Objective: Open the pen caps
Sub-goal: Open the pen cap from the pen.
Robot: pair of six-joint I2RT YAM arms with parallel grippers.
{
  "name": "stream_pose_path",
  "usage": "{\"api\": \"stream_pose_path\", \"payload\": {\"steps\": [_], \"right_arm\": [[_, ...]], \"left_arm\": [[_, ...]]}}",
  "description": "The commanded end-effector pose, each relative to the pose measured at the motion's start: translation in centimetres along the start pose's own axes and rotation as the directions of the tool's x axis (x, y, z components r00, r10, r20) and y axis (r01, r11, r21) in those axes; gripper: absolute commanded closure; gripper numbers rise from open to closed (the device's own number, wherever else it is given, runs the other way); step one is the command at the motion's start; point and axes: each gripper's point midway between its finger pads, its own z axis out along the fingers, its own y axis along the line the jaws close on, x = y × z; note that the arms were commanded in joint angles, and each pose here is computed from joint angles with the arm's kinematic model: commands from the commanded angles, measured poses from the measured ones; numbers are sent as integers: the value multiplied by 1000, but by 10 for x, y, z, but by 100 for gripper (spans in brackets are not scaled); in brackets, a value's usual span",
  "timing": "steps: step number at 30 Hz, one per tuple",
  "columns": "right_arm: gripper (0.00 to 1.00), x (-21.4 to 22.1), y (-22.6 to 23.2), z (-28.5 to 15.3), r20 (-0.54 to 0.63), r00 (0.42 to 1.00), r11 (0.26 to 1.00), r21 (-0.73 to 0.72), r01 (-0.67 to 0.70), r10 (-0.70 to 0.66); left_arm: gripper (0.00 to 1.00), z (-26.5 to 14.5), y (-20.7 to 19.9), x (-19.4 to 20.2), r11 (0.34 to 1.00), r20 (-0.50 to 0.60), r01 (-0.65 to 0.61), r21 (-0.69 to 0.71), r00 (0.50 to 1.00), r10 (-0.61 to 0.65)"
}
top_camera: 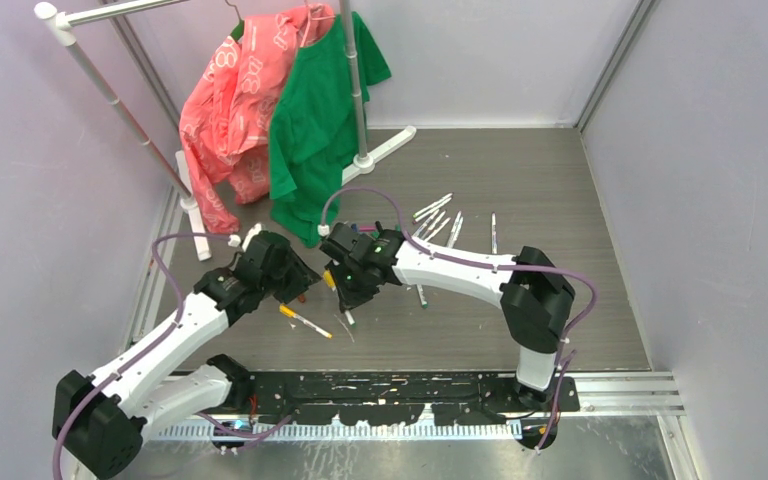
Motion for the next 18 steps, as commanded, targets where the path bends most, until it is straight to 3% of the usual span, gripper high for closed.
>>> {"api": "stream_pose_path", "payload": {"steps": [1,18], "right_arm": [[99,-10,19,-24,24,999,990,-137,-25,29],[99,-8,30,-41,-15,999,958,-282,-47,45]], "left_arm": [[60,7,-27,-6,995,15,47,88,999,-49],[60,36,-36,5,992,-47,85,88,996,-81]]}}
